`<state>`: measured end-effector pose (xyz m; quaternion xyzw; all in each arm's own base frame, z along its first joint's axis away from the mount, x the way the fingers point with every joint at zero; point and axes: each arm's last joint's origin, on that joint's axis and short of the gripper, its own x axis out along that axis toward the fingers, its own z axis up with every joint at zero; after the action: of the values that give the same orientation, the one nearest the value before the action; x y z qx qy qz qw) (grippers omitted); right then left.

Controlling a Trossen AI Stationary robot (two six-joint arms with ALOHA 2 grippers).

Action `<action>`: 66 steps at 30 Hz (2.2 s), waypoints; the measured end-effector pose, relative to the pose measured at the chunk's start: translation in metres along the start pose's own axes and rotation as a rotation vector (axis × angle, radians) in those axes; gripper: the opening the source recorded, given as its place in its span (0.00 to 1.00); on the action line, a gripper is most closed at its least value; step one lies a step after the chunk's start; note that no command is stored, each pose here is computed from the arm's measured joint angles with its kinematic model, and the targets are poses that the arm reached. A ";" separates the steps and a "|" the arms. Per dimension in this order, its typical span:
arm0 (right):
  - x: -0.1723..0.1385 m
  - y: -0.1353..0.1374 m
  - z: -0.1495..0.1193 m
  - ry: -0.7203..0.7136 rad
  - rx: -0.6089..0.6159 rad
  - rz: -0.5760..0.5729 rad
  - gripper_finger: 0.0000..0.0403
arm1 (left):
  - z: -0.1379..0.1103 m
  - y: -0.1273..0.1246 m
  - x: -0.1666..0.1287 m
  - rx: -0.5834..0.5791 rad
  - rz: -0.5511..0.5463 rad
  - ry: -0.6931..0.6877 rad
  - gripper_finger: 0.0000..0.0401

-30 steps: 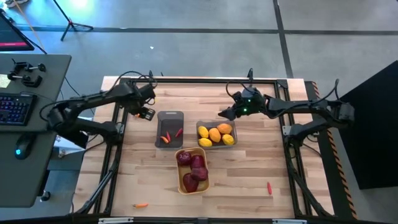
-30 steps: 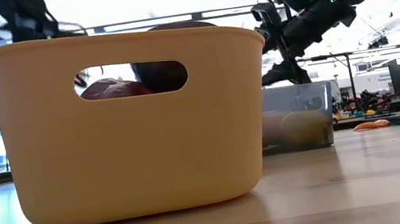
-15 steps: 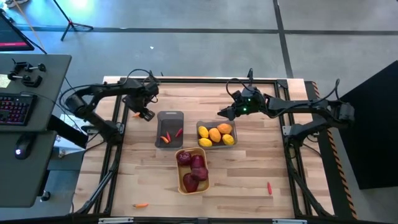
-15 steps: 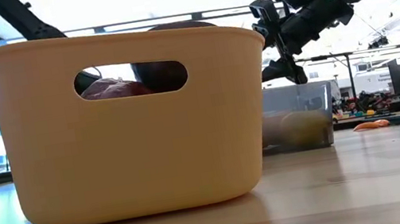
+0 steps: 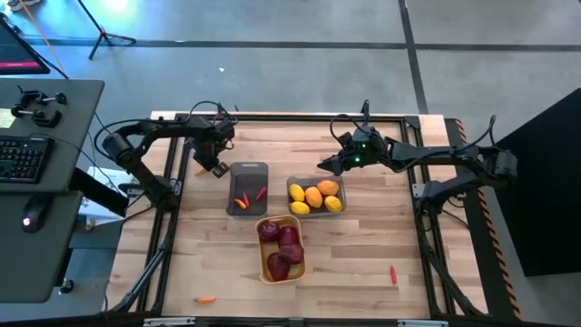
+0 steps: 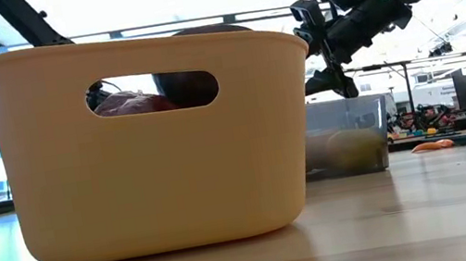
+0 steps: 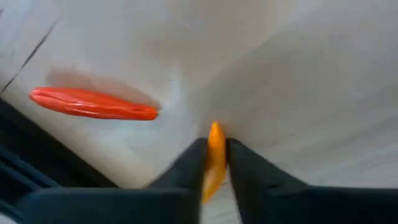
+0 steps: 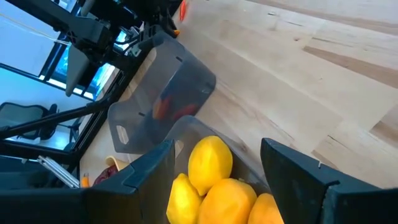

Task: Sort produce into baskets
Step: Put the yellow chili pepper into the left black bin

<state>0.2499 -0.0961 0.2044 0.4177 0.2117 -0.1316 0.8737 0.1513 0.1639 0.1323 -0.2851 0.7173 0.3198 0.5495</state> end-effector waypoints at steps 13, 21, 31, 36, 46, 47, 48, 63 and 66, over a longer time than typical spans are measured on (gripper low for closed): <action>0.000 -0.002 0.002 -0.053 0.049 -0.059 0.56 | -0.061 0.007 -0.094 -0.238 -0.212 -0.585 0.00; 0.000 -0.002 0.002 -0.059 0.076 -0.064 0.56 | -0.085 -0.057 -0.127 -0.175 -0.536 -0.805 0.00; 0.000 -0.001 0.001 -0.038 0.101 -0.041 0.56 | -0.084 -0.092 -0.117 -0.071 -0.438 -0.801 0.01; 0.001 0.001 -0.001 -0.031 0.095 -0.035 0.56 | -0.079 -0.091 -0.115 -0.131 -0.427 -0.791 0.05; 0.001 0.002 0.000 -0.032 0.091 -0.030 0.56 | -0.077 -0.084 -0.117 -0.096 -0.486 -0.768 0.32; 0.000 0.005 0.003 -0.034 0.087 -0.020 0.56 | -0.077 -0.084 -0.117 -0.085 -0.488 -0.768 0.35; -0.002 0.010 0.008 -0.043 0.081 -0.014 0.56 | -0.077 -0.084 -0.117 -0.078 -0.495 -0.763 0.37; -0.076 -0.085 0.109 0.098 0.380 -0.988 0.49 | -0.077 -0.083 -0.117 -0.149 -0.478 -0.773 0.42; -0.084 -0.114 0.101 0.107 0.554 -1.010 0.47 | -0.077 -0.083 -0.117 -0.153 -0.482 -0.770 0.42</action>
<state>0.1563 -0.2417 0.2242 0.4840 0.3865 -0.5616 0.5487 0.1950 0.0585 0.2485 -0.3440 0.3483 0.3177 0.8120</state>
